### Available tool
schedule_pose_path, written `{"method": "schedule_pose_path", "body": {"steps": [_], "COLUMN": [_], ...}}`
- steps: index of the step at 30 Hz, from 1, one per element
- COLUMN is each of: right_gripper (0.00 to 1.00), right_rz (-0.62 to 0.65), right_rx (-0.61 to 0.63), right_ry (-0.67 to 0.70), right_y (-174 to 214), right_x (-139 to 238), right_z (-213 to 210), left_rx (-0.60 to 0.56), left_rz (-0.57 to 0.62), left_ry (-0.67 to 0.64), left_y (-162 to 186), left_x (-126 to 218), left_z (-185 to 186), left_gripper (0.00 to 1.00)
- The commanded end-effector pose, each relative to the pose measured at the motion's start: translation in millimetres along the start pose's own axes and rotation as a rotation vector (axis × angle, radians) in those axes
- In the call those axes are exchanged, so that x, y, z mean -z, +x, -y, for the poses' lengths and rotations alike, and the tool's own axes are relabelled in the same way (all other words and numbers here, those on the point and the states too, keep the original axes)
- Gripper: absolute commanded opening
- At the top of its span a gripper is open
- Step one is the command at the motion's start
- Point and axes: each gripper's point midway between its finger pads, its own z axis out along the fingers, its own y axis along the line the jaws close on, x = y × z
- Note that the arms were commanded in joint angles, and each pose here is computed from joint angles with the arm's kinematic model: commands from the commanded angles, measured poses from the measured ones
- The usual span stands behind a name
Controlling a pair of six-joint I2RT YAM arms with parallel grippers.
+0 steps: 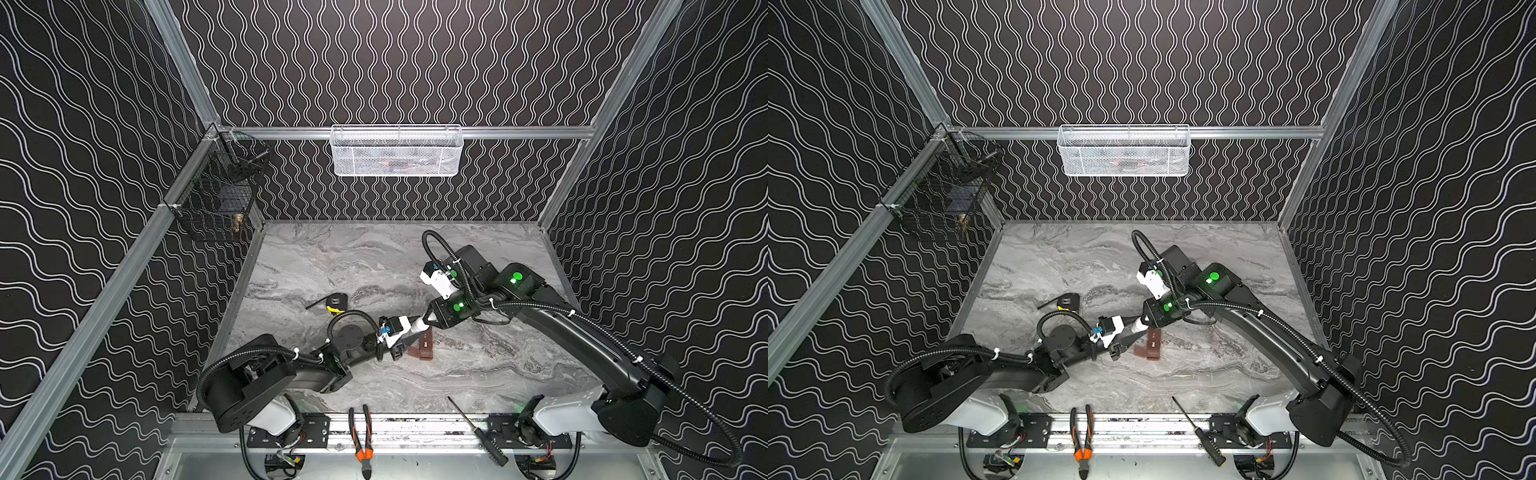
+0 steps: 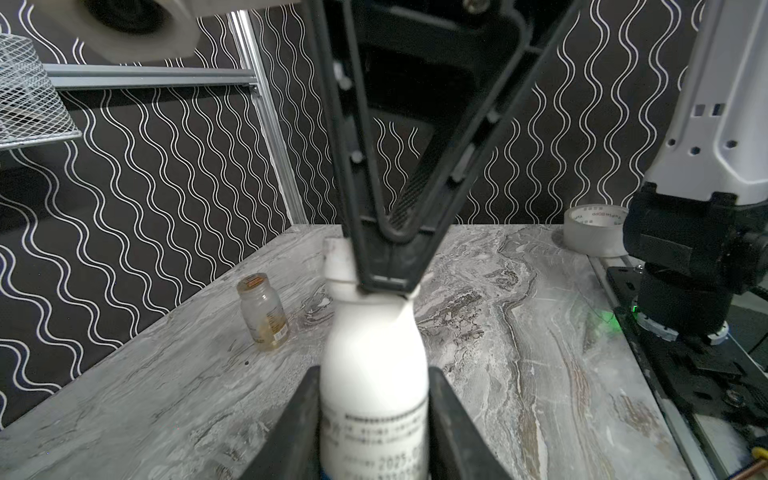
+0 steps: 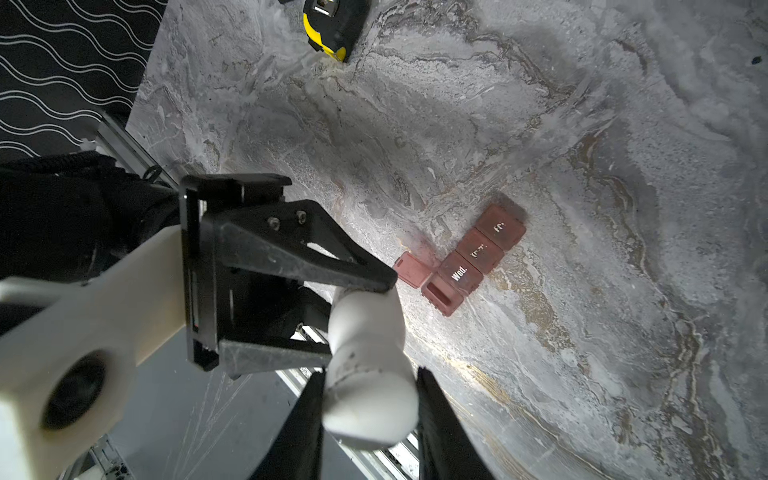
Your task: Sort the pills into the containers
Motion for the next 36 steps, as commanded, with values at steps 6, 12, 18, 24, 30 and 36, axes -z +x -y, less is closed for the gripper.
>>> {"method": "schedule_pose_path", "body": {"steps": [6,12,18,24,30,36], "right_gripper": [0.38,0.4,0.39,0.38,0.39,0.44], "right_rz": [0.008,0.005,0.013,0.023,0.013,0.012], "right_rx": [0.077,0.093,0.088,0.1,0.099,0.097], "right_ry": [0.01,-0.016,-0.009,-0.003,-0.013,-0.02], "right_y": [1.0,2.0,-1.3,-1.9,1.0,1.2], "right_x": [3.1,0.4,1.0,2.3,-1.2,-2.2], "right_z": [0.4,-3.7,-3.1,-2.2,-2.6,-3.5], "left_rx": [-0.003,-0.006,0.0,0.006,0.003,0.004], "left_rz": [0.043,0.046,0.047,0.047,0.05,0.058], "left_ry": [0.025,0.022,0.021,0.018,0.016,0.013], "left_y": [-9.3,-10.7,-8.4,-6.8,-7.0,-8.1], "left_x": [2.1,2.4,1.8,2.8,2.5,2.1], "left_z": [4.6,4.0,4.1,4.1,3.6,3.0], "left_gripper": [0.0,0.0,0.0,0.0,0.0,0.0]}}
